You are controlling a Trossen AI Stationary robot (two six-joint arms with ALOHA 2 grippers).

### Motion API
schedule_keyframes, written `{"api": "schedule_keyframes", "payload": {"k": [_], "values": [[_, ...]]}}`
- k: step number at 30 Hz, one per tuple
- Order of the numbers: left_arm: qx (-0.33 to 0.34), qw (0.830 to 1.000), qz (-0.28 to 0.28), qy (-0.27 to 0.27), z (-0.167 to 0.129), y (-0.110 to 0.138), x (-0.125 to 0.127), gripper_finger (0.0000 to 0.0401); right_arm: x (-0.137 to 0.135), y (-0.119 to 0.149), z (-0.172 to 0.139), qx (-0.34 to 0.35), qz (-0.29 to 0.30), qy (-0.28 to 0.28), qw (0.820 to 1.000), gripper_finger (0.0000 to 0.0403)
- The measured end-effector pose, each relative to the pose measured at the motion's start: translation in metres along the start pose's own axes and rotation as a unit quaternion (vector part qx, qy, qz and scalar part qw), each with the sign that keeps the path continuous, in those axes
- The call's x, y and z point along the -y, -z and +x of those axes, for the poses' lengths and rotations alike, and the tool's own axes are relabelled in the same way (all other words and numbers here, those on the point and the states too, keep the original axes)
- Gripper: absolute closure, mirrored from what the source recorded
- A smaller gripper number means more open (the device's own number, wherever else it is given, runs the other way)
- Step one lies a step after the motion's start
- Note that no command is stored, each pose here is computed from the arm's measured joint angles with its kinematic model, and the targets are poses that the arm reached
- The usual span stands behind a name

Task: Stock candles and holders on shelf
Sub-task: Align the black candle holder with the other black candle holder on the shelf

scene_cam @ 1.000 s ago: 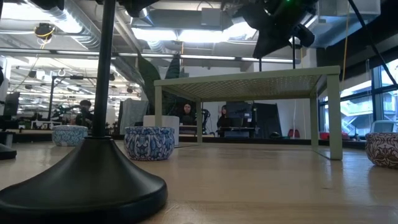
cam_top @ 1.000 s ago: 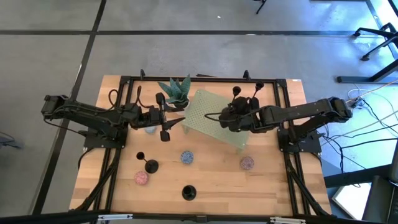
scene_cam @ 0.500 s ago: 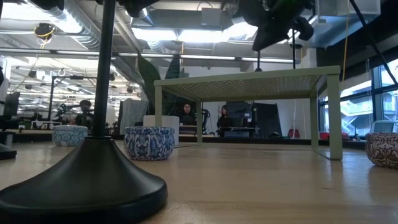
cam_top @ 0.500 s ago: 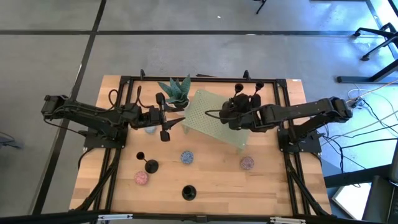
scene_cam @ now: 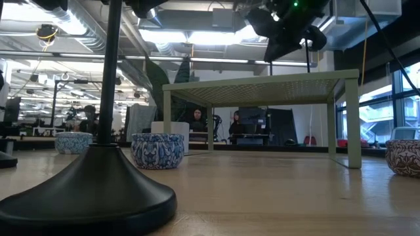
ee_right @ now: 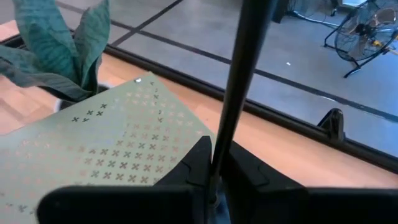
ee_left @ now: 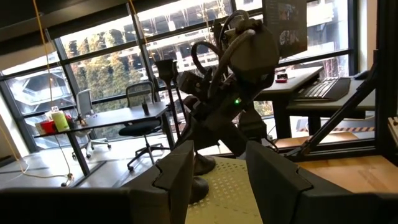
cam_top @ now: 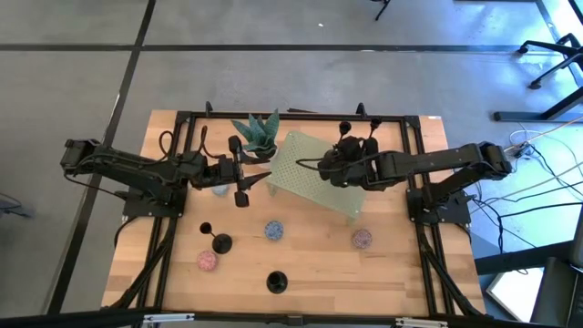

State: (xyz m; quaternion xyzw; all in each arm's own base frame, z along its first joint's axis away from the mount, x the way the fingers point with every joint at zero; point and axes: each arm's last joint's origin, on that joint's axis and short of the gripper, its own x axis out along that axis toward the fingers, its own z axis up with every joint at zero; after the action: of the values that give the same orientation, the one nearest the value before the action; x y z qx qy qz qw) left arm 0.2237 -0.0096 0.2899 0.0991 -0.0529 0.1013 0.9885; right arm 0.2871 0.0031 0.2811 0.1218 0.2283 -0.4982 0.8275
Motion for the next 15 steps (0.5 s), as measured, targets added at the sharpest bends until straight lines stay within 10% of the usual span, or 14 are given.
{"api": "schedule_keyframes", "payload": {"k": [15], "values": [[-0.001,1.000,0.000,0.000,0.0000,0.0001,0.0000,0.0258,-0.0014,0.0022,-0.0003,-0.026,-0.033,-0.022,0.999,0.0367]]}}
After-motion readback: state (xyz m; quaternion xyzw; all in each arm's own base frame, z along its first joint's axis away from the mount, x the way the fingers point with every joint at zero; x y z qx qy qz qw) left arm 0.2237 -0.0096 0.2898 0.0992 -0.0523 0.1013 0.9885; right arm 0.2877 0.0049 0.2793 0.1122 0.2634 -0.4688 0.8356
